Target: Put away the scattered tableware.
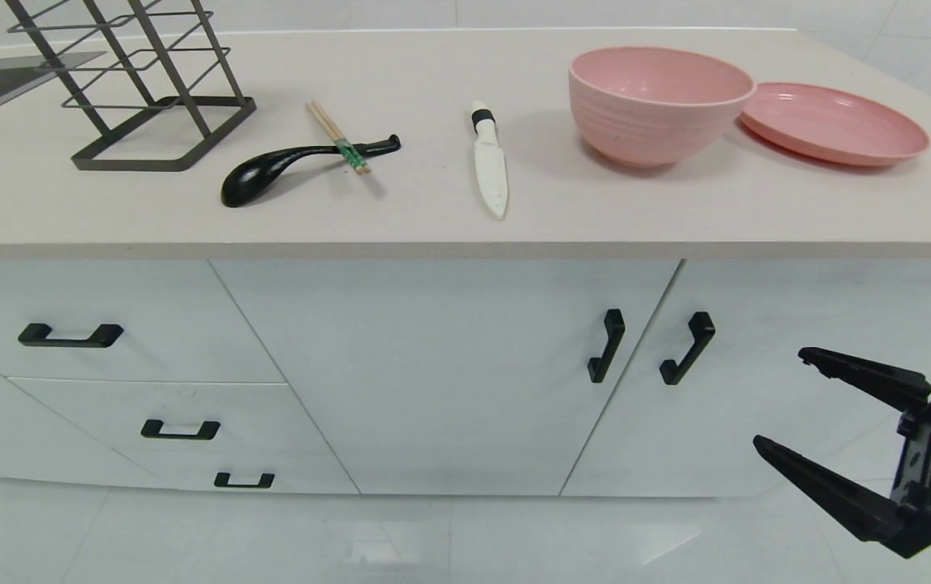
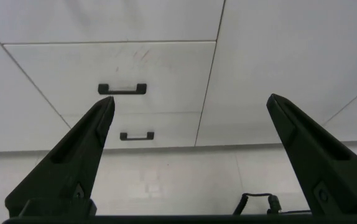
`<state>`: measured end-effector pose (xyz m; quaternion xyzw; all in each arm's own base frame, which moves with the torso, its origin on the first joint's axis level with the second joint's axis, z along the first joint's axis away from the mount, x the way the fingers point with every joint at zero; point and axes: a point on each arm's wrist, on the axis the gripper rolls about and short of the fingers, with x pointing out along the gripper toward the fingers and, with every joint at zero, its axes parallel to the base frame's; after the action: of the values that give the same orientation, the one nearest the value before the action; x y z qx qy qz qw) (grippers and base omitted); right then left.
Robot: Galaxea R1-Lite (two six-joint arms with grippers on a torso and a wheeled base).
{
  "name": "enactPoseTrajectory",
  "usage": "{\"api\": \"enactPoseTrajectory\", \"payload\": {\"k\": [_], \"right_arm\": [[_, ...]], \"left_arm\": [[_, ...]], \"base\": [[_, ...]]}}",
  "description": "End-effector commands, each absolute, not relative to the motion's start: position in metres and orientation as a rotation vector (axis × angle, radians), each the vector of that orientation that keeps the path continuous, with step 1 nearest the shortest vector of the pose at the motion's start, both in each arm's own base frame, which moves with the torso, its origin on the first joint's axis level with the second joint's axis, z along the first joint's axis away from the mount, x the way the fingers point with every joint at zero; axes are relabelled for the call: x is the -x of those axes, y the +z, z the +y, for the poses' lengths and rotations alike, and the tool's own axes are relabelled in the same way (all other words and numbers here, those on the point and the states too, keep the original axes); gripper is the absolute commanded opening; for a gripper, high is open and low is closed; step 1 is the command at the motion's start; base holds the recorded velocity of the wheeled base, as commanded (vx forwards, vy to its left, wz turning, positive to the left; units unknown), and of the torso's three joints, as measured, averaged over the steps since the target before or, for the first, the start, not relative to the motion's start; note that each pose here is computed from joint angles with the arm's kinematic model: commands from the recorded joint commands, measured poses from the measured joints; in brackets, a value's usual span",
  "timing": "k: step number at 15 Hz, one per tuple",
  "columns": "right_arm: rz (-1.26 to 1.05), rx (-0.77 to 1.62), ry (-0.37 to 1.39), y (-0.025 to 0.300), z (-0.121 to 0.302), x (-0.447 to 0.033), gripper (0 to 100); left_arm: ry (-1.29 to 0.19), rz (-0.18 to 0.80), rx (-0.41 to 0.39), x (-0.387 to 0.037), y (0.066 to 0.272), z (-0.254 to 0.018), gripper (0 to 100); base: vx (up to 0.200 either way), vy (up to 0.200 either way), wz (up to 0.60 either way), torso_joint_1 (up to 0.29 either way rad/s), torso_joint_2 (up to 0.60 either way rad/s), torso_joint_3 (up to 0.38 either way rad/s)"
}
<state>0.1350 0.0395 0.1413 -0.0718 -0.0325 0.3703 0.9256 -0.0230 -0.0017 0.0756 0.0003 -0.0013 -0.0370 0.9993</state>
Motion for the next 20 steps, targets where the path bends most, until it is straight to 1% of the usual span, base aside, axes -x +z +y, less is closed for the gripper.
{"api": "enactPoseTrajectory", "payload": {"k": [1,7,9,10,11,12,13,14,15,16,17,18,19,20], "right_arm": [[-0.066,0.147,0.760,0.141,0.040,-0.135,100],[-0.034,0.143,0.764,0.136,0.041,-0.140,100],[-0.021,0.152,0.767,0.133,0.042,-0.143,100],[-0.021,0.155,0.767,0.133,0.042,-0.143,100],[-0.024,0.156,0.765,0.134,0.041,-0.143,100],[-0.028,0.158,0.765,0.134,0.041,-0.143,100],[-0.029,0.158,0.765,0.134,0.041,-0.143,100],[-0.025,0.157,0.765,0.134,0.041,-0.143,100],[-0.026,0.157,0.767,0.134,0.042,-0.143,100],[-0.031,0.158,0.766,0.134,0.042,-0.143,100],[-0.035,0.159,0.766,0.135,0.042,-0.142,100],[-0.037,0.159,0.766,0.135,0.041,-0.142,100],[-0.037,0.159,0.766,0.135,0.041,-0.142,100],[-0.037,0.159,0.766,0.135,0.041,-0.142,100]], "left_arm": [[-0.074,-0.002,0.000,0.023,0.076,-0.002,100],[-0.072,-0.003,0.000,0.023,0.076,-0.002,100],[-0.081,-0.004,-0.012,0.023,0.076,-0.002,100],[-0.095,-0.011,-0.033,0.023,0.076,-0.002,100],[-0.149,-0.188,-0.072,0.027,0.100,-0.003,100],[-0.175,-0.307,-0.087,0.033,0.121,-0.004,100],[-0.249,-0.311,-0.131,0.032,0.148,-0.006,100],[-0.304,-0.268,-0.132,0.028,0.155,-0.007,100],[-0.433,-0.151,-0.117,0.015,0.165,-0.008,100],[-0.543,-0.082,-0.109,-0.001,0.175,-0.011,100],[-0.647,-0.051,-0.120,-0.016,0.187,-0.013,100],[-0.734,-0.033,-0.154,-0.035,0.197,-0.017,100],[-0.809,-0.043,-0.225,-0.057,0.201,-0.023,100],[-0.857,-0.061,-0.267,-0.065,0.201,-0.026,100]], "base": [[-0.200,0.000,0.00,-0.007,0.00,0.002],[0.000,0.000,0.00,0.000,0.00,0.000],[0.000,0.000,0.00,0.000,0.00,0.000],[0.000,0.000,0.00,0.000,0.00,0.000],[0.000,0.000,0.00,0.000,0.00,0.000],[0.000,0.000,0.00,0.000,0.00,0.000],[0.000,0.000,0.00,0.000,0.00,0.000],[0.000,0.000,0.00,0.000,0.00,0.000],[0.000,0.000,0.00,0.000,0.00,0.000],[0.000,0.000,0.00,0.000,0.00,0.000],[0.000,0.000,0.00,0.000,0.00,0.000],[0.000,0.000,0.00,0.000,0.00,0.000],[0.000,0.000,0.00,0.000,0.00,0.000],[0.000,0.000,0.00,0.000,0.00,0.000]]}}
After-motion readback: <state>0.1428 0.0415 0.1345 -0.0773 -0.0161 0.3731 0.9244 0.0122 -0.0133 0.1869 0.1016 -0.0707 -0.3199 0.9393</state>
